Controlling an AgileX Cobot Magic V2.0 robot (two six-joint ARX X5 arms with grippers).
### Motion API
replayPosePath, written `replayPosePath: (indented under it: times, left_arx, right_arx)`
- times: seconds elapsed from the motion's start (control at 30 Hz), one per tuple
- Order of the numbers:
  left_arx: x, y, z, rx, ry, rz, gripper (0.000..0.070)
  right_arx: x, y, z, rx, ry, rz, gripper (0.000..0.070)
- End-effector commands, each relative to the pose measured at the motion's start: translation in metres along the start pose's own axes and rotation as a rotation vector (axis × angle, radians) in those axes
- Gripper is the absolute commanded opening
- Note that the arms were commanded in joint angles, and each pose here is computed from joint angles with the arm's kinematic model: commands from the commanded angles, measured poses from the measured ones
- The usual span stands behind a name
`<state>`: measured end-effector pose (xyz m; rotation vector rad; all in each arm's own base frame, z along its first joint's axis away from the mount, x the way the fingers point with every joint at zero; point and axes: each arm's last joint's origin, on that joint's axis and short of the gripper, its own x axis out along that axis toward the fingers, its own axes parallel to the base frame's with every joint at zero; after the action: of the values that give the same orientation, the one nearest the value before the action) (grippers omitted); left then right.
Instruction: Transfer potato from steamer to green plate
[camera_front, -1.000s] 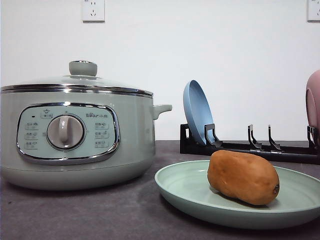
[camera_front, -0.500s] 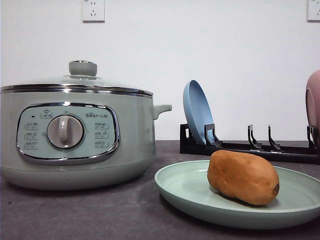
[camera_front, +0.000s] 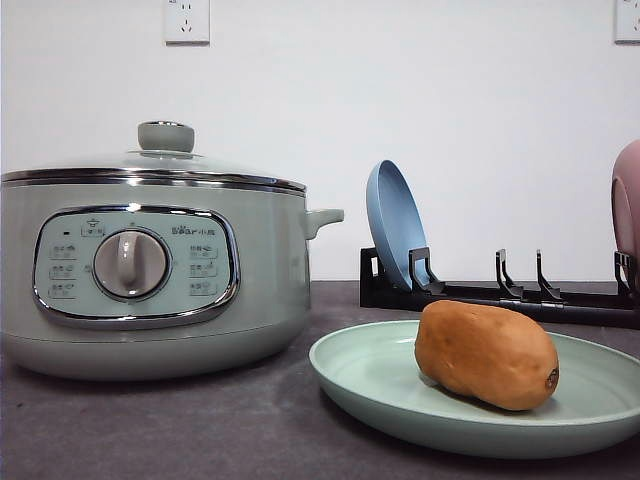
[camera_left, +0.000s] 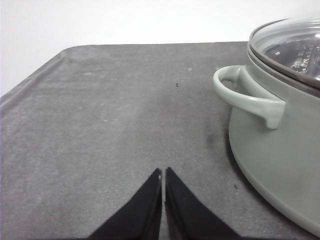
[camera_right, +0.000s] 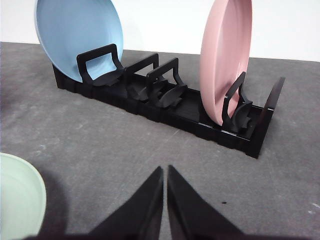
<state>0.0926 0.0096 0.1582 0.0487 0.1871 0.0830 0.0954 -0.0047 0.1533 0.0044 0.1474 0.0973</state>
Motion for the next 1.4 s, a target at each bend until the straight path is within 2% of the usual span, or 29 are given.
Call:
replayPosePath:
  times: [0.0,1.37]
  left_arx:
    - [0.0021,0.0001,-0.0073,-0.002,0.027,0.007,0.0003]
    - [0.0021,0.0001,-0.0072,-0.002,0.027,0.007,0.0003]
  right_arx:
    - [0.0004,-0.0002,-0.0022,0.014,0.008,-0.001,0.0]
    - [0.0003,-0.0002,-0.0012,0.012,-0.001,-0.001,0.0]
